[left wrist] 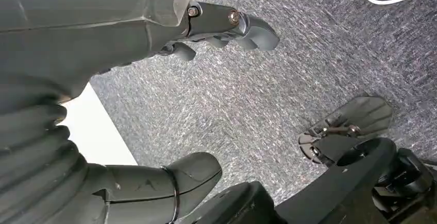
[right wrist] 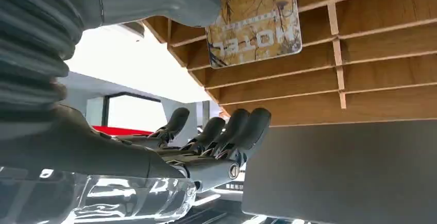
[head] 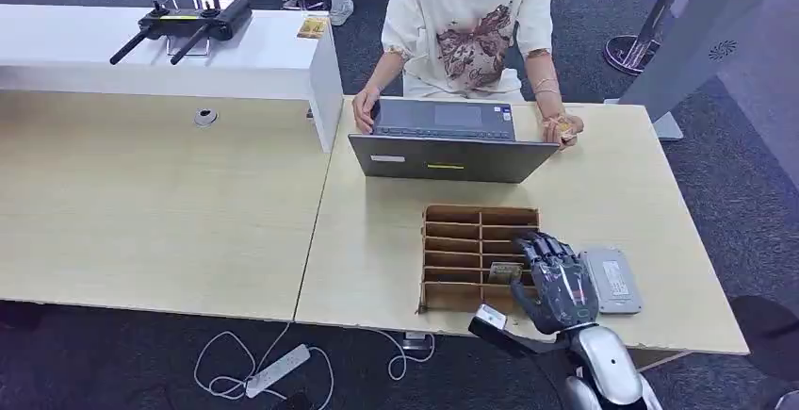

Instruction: Pass the card to the sensor for recognition and then transmit it.

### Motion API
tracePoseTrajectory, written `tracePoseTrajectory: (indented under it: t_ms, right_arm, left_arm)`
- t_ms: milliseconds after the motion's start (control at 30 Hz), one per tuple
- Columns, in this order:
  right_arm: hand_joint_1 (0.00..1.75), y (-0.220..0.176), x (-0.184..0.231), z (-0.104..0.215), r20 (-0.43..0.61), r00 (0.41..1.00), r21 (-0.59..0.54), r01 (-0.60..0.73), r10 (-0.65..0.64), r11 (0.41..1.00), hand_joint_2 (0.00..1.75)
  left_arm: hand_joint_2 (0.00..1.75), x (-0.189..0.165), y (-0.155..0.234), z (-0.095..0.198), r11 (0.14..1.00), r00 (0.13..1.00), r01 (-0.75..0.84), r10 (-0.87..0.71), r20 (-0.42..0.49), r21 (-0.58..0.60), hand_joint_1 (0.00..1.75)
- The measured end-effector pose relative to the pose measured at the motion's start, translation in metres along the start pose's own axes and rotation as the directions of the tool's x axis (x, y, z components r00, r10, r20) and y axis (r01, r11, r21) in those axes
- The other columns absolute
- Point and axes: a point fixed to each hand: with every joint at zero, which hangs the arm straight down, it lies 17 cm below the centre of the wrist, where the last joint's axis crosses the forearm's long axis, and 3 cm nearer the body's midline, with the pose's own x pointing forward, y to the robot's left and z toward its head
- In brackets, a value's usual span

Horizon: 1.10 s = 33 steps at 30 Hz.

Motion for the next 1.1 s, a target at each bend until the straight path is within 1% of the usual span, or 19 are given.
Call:
tracePoseTrajectory:
  t_ms: [33,67,133,200,233,267,333,400,467,500,733,767,800,833,867,933,1000,1100]
  right_arm:
    - [0.66,0.0007,-0.0001,0.0001,-0.001,1.0,0.002,0.0,0.0,1.0,1.75]
    - [0.68,0.0011,-0.0003,0.0003,-0.001,1.0,0.003,0.0,0.0,1.0,1.75]
    - [0.73,0.0017,-0.0004,0.0004,-0.001,1.0,0.004,-0.002,0.002,1.0,1.75]
    - [0.84,0.0017,-0.0004,0.0004,-0.001,1.0,0.004,-0.002,0.002,1.0,1.75]
    - [0.84,0.0017,-0.0004,0.0004,-0.001,1.0,0.005,-0.002,0.002,1.0,1.75]
    - [0.8,0.0019,-0.0004,0.0004,0.0,1.0,0.005,-0.003,0.003,1.0,1.75]
    - [0.82,0.0019,-0.0006,0.0004,-0.002,1.0,0.005,-0.003,0.003,1.0,1.75]
    - [0.87,0.002,-0.001,0.0005,-0.004,1.0,0.006,-0.004,0.004,1.0,1.75]
    - [0.87,0.0022,-0.001,0.0005,-0.004,1.0,0.007,-0.004,0.004,1.0,1.75]
    - [0.93,0.0022,-0.001,0.0005,-0.004,1.0,0.007,-0.004,0.004,1.0,1.75]
    - [0.91,0.0022,-0.0011,0.0005,-0.005,1.0,0.007,-0.005,0.005,1.0,1.75]
    - [0.98,0.0022,-0.0011,0.0005,-0.005,1.0,0.007,-0.005,0.005,1.0,1.75]
    - [0.93,0.0022,-0.0011,0.0005,-0.005,1.0,0.007,-0.005,0.005,1.0,1.75]
    - [0.93,0.0022,-0.0011,0.0005,-0.005,1.0,0.007,-0.004,0.004,1.0,1.75]
    - [0.89,0.0023,-0.0012,0.0005,-0.006,1.0,0.008,-0.005,0.005,1.0,1.75]
    - [0.93,0.0023,-0.0009,0.0004,-0.006,1.0,0.007,-0.005,0.005,1.0,1.75]
    - [0.79,0.0027,-0.0007,0.0004,-0.005,1.0,0.009,-0.009,0.009,1.0,1.75]
    - [0.73,0.003,-0.0001,0.0004,-0.004,1.0,0.01,-0.011,0.011,1.0,1.75]
  left_arm:
    - [1.75,0.0,0.0,0.0,1.0,1.0,0.001,-0.001,0.0,0.0,0.0]
    - [1.75,0.0,0.0,0.0,1.0,1.0,0.001,-0.001,0.0,0.0,0.0]
    - [1.75,-0.0001,0.0,0.0,1.0,1.0,0.003,-0.003,0.0,0.0,0.0]
    - [1.75,-0.0002,0.0,0.0,1.0,1.0,0.003,-0.003,0.0,0.0,0.0]
    - [1.75,-0.0002,0.0,0.0,1.0,1.0,0.004,-0.004,0.0,0.0,0.0]
    - [1.75,-0.0002,0.0,0.0,1.0,1.0,0.005,-0.005,-0.001,0.0,0.0]
    - [1.75,-0.0003,0.0,0.0,1.0,1.0,0.006,-0.006,-0.001,0.0,0.0]
    - [1.75,-0.0004,0.0,0.0,1.0,1.0,0.009,-0.009,0.0,0.0,0.0]
    - [1.75,-0.0005,0.0001,0.0,1.0,1.0,0.012,-0.012,-0.001,0.0,0.0]
    - [1.75,-0.0003,-0.0001,0.0,1.0,1.0,0.011,-0.011,0.0,0.0,0.0]
    - [1.75,-0.0001,-0.0003,0.0,1.0,1.0,0.012,-0.012,0.0,0.0,0.0]
    - [1.75,-0.0001,-0.0003,0.0,1.0,1.0,0.012,-0.012,0.0,0.0,0.0]
    - [1.75,-0.0001,-0.0003,0.0,1.0,1.0,0.012,-0.012,0.0,0.0,0.0]
    - [1.75,-0.0001,-0.0002,0.0,1.0,1.0,0.012,-0.012,0.0,0.0,0.0]
    - [1.75,-0.0001,-0.0002,0.0,1.0,1.0,0.012,-0.012,0.0,0.0,0.0]
    - [1.75,-0.0001,-0.0002,0.0,1.0,1.0,0.012,-0.012,0.0,0.0,0.0]
    - [1.75,-0.0001,-0.0002,0.0,1.0,1.0,0.014,-0.014,0.0,0.0,0.0]
    - [1.75,-0.0002,-0.0001,0.0,1.0,1.0,0.014,-0.014,0.0,0.0,0.0]
